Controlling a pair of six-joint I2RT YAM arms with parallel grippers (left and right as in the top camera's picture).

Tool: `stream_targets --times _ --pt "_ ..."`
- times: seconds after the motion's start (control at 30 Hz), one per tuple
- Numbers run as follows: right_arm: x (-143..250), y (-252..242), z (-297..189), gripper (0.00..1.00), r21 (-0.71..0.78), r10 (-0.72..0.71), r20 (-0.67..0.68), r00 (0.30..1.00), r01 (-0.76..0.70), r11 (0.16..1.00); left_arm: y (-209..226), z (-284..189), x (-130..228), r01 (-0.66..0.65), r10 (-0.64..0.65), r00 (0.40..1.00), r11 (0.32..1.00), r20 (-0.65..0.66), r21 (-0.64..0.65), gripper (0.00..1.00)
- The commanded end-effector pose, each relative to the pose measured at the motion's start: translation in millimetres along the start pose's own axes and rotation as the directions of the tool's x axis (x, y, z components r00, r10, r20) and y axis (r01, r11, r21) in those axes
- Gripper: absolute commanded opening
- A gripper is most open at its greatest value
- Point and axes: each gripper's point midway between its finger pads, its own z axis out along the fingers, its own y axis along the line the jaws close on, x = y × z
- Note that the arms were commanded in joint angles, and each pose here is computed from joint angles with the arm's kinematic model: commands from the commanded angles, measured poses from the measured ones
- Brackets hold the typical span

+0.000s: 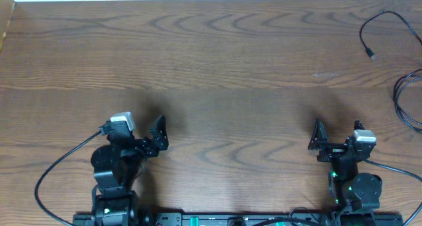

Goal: Untangle cables

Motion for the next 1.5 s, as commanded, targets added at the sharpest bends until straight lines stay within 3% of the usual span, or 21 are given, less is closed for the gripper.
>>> stream_targets --times 0.0,0.5,0.8,1.2,1.47 --pt "0 -3 0 0.99 0.010 0.003 0.003 1.000 -0.003 1.000 -12 1 -3 -0.076 0.073 0.996 0.995 0.049 0.065 0.98" --pt "0 -3 0 0.99 0.010 0.003 0.003 1.000 -0.003 1.000 -20 -8 -10 -0.245 0.229 0.949 0.968 0.216 0.053 0.98" --pt "0 -3 0 0.99 0.010 0.003 0.004 1.000 -0.003 1.000 -7 -17 -18 -0.241 0.240 0.920 0.970 0.309 -0.035 0.98" --pt "0 -3 0 0.99 0.010 0.003 0.003 1.000 -0.003 1.000 19 -14 10 -0.208 0.232 0.948 0.970 0.218 -0.128 0.98" --pt "0 -3 0 0.99 0.010 0.003 0.003 1.000 -0.003 1.000 23 -15 9 -0.214 0.243 0.945 0.966 0.217 -0.148 0.98"
